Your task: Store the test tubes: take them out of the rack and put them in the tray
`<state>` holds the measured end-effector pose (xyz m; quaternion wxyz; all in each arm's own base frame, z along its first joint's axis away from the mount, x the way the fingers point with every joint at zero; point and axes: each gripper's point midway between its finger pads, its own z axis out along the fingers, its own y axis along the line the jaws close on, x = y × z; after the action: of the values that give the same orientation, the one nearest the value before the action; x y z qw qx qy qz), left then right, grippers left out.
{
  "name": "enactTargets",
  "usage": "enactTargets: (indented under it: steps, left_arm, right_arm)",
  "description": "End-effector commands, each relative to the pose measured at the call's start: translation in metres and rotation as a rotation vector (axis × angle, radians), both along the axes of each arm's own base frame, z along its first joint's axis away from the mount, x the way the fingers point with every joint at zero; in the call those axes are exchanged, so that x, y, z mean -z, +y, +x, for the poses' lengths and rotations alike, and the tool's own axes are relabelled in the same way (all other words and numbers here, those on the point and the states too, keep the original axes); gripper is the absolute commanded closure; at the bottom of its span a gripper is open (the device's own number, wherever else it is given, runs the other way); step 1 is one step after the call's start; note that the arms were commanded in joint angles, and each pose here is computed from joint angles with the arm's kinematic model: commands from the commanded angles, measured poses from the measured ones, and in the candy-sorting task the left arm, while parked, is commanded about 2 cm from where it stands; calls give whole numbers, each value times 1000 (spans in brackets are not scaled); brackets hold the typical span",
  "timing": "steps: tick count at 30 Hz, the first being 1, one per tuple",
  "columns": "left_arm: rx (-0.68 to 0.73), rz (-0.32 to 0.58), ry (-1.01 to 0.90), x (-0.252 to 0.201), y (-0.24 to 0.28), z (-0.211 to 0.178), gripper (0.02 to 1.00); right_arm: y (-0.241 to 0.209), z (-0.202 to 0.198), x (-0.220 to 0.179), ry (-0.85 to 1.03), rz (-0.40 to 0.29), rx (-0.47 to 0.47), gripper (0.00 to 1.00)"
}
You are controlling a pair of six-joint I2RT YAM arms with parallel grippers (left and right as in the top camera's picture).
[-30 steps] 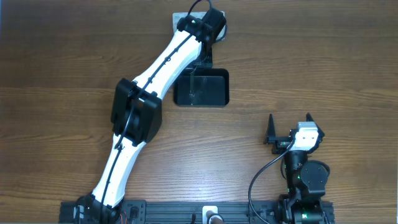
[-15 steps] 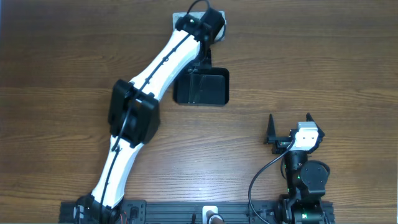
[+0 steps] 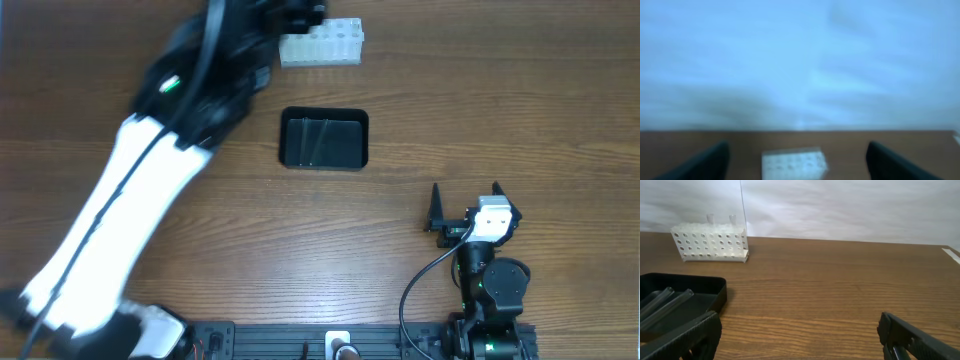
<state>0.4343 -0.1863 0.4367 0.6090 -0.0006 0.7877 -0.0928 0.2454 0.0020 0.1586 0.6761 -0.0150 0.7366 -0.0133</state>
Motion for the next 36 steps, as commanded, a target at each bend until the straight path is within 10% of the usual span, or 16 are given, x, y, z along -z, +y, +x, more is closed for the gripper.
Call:
enactTargets:
  steps: [1, 16, 36]
  left_arm:
    - [67, 67, 56, 68, 60, -4, 34]
    - [-123, 13, -66, 210, 180, -166, 20]
    - [-42, -10, -174, 276, 166, -190, 18]
  right_arm:
    - [-1, 0, 2, -1, -4, 2, 9]
    - [-1, 0, 2, -1, -4, 2, 7]
    - [-1, 0, 2, -1, -4, 2, 7]
